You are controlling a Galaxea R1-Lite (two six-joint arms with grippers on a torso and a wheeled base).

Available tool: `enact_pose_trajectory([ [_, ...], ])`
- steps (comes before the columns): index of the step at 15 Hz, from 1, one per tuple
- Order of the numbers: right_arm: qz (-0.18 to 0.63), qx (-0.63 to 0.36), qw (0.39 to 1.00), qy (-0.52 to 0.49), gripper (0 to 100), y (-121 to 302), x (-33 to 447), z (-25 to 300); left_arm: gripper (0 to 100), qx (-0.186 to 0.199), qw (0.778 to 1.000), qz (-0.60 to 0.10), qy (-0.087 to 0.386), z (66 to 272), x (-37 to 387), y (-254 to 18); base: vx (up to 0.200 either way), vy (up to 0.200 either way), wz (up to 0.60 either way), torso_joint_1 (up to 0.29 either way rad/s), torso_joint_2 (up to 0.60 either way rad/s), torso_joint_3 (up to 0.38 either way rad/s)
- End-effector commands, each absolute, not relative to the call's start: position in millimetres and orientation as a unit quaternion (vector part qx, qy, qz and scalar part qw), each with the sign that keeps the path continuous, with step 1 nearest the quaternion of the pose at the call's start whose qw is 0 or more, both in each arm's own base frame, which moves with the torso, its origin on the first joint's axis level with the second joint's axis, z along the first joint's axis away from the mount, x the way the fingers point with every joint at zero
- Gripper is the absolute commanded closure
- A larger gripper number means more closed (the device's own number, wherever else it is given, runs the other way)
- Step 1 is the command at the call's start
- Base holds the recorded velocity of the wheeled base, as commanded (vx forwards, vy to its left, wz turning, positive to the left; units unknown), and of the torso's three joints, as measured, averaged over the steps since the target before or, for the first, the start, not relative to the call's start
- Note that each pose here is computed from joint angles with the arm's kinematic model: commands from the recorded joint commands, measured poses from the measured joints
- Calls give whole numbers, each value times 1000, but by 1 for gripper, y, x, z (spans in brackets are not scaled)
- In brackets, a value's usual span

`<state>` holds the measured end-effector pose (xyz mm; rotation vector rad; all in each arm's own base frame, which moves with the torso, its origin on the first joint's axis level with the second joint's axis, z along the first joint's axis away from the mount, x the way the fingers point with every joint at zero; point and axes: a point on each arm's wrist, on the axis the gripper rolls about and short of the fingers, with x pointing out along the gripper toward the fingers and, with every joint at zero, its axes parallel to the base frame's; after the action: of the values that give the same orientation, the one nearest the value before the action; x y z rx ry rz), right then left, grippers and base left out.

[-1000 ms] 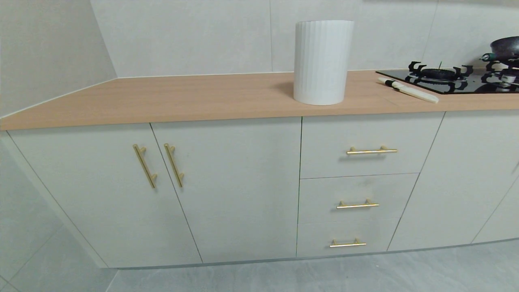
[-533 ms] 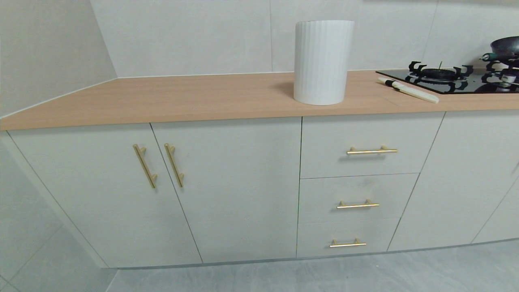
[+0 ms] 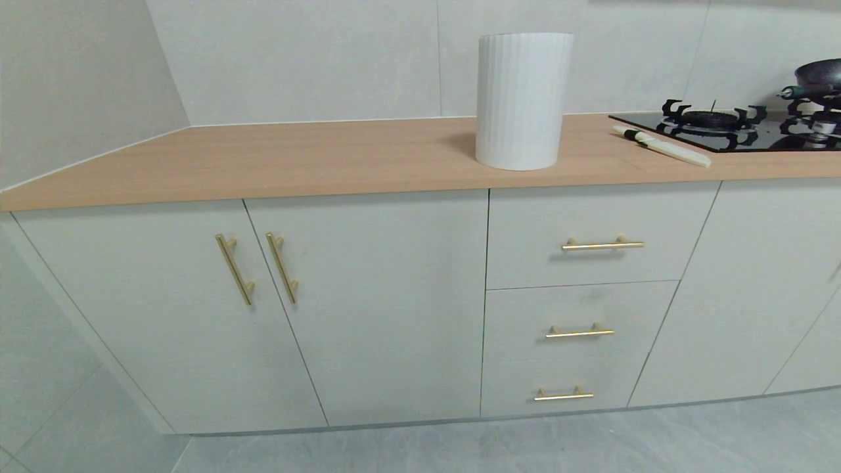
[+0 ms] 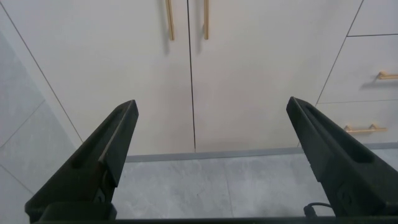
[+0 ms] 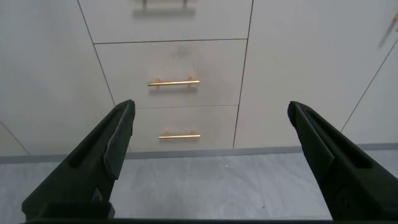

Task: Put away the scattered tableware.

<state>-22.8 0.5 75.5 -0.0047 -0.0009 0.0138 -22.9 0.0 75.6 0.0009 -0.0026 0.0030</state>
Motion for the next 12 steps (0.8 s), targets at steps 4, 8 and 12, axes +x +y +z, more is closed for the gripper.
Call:
enact_pose_trajectory([
  [4,8,-2,1000,2,0,1,-23,75,0,1,1000,2,-1,76,-23,0,0,0,0,0,0,0],
  [8,10,-2,1000,2,0,1,-23,75,0,1,1000,2,-1,76,-23,0,50,0,0,2,1,1],
  [12,10,-2,1000,2,0,1,-23,75,0,1,1000,2,-1,76,-23,0,200,0,0,1,-1,2],
])
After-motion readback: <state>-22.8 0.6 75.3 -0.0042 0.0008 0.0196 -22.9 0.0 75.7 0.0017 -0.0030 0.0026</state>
